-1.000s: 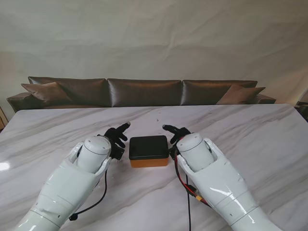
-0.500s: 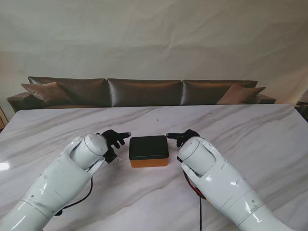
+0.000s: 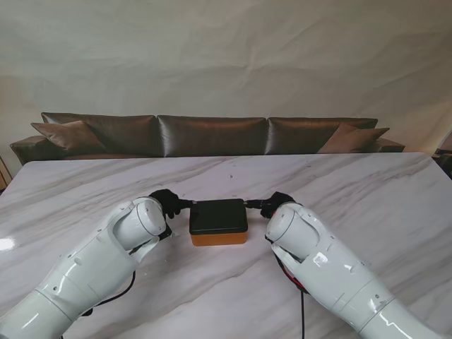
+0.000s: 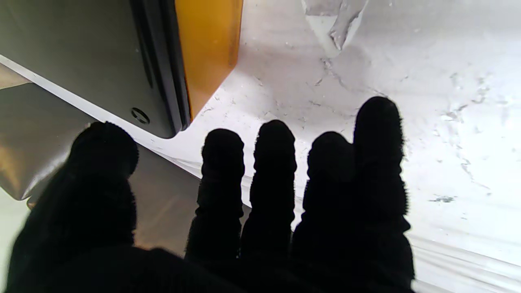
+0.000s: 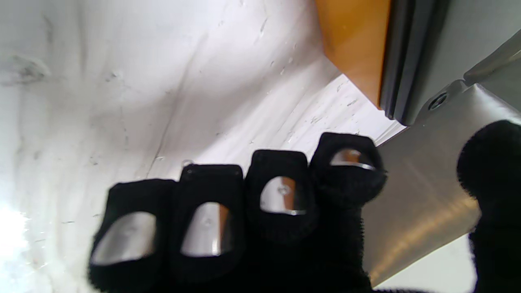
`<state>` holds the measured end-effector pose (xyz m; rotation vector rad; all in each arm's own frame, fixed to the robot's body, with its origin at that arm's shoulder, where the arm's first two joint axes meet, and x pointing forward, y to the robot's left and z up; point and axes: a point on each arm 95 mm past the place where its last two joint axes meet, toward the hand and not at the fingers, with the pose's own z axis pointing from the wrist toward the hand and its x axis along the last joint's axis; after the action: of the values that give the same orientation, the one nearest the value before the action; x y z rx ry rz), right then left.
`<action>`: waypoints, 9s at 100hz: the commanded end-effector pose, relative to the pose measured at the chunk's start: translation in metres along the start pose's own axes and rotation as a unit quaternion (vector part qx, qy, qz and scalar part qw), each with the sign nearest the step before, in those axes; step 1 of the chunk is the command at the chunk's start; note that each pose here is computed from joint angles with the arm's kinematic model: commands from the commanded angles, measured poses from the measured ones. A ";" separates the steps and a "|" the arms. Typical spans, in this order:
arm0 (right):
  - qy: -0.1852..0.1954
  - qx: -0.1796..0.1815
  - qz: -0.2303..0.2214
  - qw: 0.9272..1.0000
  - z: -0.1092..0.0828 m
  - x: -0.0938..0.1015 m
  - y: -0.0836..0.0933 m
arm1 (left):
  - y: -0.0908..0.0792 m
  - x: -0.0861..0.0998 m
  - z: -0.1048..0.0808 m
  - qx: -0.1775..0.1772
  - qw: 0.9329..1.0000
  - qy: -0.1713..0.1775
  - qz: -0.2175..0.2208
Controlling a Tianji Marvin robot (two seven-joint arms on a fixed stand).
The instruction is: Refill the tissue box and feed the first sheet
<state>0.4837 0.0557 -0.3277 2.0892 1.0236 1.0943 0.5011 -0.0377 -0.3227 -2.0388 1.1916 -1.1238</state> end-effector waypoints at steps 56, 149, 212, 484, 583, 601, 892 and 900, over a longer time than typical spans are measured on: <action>0.030 0.005 -0.008 0.999 0.011 0.026 -0.002 | 0.006 0.002 0.012 -0.017 1.000 0.004 -0.015; 0.061 0.055 -0.067 0.994 0.036 0.034 -0.030 | 0.017 -0.003 0.022 -0.024 1.000 0.007 -0.017; 0.052 0.066 -0.059 0.995 0.031 0.035 -0.039 | 0.026 -0.008 0.025 -0.028 0.998 0.013 0.060; 0.046 0.123 -0.119 0.984 -0.012 -0.003 -0.067 | 0.046 -0.017 -0.009 -0.059 0.998 0.024 0.006; 0.079 -0.008 -0.045 0.996 -0.070 -0.016 -0.027 | 0.024 -0.049 -0.039 0.060 0.995 0.063 -0.054; 0.091 -0.003 -0.051 0.994 -0.068 -0.024 -0.040 | 0.031 -0.059 -0.043 0.071 0.995 0.072 -0.005; 0.092 -0.054 -0.036 0.994 -0.070 0.010 -0.057 | 0.055 -0.030 -0.037 0.131 0.978 0.148 -0.063; 0.085 -0.054 -0.036 0.994 -0.067 0.008 -0.056 | 0.055 -0.033 -0.036 0.130 0.978 0.143 -0.080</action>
<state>0.4094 0.1047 -0.3243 1.8581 1.0714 1.3184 0.4381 -0.0333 -0.3565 -1.8345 0.9520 -1.6050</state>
